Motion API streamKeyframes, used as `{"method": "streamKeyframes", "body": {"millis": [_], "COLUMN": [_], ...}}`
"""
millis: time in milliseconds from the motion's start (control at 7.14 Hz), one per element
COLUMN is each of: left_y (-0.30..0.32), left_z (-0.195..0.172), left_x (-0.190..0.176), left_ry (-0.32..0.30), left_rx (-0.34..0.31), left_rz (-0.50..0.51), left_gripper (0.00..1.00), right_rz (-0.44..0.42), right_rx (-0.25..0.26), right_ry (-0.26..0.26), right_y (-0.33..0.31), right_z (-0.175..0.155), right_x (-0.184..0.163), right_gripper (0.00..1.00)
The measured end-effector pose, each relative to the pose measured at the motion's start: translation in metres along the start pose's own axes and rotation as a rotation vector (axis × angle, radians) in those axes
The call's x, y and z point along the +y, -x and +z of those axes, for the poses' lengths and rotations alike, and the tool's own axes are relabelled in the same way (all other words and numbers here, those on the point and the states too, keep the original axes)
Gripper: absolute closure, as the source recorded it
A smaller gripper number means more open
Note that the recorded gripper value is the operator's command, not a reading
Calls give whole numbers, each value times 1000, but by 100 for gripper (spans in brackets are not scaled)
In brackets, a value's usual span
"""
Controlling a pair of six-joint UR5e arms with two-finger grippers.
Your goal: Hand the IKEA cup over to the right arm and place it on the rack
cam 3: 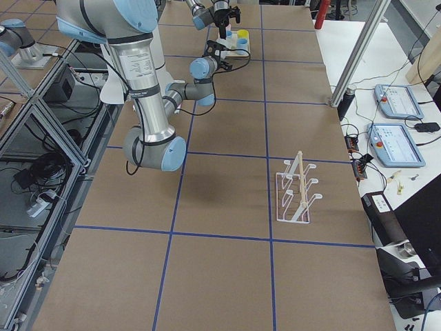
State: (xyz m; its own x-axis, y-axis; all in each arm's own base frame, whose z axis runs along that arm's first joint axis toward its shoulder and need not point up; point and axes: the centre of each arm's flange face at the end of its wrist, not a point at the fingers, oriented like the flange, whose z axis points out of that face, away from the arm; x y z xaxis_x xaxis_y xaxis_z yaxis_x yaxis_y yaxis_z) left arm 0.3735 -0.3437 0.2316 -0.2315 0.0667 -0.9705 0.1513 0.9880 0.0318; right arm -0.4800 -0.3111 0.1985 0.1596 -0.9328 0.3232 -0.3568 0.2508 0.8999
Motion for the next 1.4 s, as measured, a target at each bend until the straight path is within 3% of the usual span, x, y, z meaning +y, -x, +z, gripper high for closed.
{"method": "streamKeyframes", "body": {"millis": [280,420,840,981,1121,1261,1401], "left_y": [2,4,8,8,8,8,8], "left_z": [7,8,11,11,11,11,11], "left_x": [-2,-2,-4,-4,-4,-4,-4], "left_ry": [1,1,0,0,1,2,3], "left_rx": [-5,-7,-16,-16,-16,-15,-15], "left_rz": [0,0,-2,-2,-2,-2,-1], "left_gripper": [100,100,100,100,100,100,50], "right_rz": [0,0,-2,-2,-2,0,3], "right_rx": [0,-1,-8,-9,-10,-12,-12], "right_ry": [-2,-2,-26,-28,-29,-29,-27], "right_y": [0,0,0,0,0,1,1], "right_z": [0,0,-1,-1,-1,-1,-1], "right_x": [-1,-1,0,1,1,2,3], "right_gripper": [4,12,12,27,58,78,86]}}
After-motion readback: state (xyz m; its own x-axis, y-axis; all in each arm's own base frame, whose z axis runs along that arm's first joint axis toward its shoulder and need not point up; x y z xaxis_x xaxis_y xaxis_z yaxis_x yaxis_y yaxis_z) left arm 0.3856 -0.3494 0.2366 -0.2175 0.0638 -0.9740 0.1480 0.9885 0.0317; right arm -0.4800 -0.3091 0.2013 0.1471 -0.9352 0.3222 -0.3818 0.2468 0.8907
